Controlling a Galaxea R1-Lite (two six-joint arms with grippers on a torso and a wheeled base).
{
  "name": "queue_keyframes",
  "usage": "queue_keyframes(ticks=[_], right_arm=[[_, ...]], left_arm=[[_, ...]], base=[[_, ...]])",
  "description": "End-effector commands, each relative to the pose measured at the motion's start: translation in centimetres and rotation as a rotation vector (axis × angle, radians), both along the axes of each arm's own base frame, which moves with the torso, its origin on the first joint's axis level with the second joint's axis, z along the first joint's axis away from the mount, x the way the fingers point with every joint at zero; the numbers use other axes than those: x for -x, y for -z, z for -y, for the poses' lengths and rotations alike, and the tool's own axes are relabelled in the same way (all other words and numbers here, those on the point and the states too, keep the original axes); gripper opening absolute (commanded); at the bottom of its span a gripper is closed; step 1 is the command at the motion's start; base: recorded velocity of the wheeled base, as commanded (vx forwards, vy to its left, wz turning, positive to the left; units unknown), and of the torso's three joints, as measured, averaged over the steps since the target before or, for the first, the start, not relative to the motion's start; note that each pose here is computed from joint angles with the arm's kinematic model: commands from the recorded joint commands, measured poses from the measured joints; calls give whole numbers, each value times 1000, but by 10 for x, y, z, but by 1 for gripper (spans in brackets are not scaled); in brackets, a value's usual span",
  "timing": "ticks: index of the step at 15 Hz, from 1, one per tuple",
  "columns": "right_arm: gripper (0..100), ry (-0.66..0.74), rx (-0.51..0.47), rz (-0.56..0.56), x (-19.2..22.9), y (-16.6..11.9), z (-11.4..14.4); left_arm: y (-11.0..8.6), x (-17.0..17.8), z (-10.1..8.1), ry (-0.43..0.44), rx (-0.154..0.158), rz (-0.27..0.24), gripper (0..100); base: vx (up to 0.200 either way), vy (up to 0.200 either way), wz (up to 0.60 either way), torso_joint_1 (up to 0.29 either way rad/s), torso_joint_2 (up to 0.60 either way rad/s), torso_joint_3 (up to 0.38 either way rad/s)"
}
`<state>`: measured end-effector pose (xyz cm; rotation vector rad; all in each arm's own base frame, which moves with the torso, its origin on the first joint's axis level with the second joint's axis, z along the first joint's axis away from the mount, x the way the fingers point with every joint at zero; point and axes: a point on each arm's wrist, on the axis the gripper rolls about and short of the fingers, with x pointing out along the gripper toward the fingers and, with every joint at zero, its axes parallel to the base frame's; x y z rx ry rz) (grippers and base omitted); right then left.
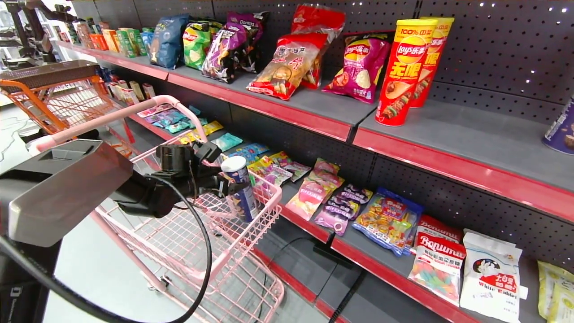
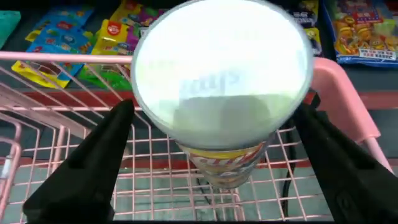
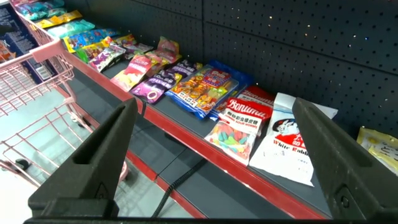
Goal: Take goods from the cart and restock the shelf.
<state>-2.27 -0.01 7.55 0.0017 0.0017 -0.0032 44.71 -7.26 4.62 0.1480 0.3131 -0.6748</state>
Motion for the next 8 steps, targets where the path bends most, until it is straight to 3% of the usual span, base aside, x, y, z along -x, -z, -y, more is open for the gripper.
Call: queue_keyframes(ticks=[1,7,8], right_arm=[[100,0,0,-1,0,0,0],[100,0,0,-1,0,0,0],[100,-2,0,-1,0,0,0]], left_arm=[[10,-3,6,11,0,-15,100],[10,-11,17,20,23,-4,100],[10,-11,17,13,21,-4,0]], base=[[0,0,0,0,0,0],[0,0,0,0,0,0],[0,0,0,0,0,0]])
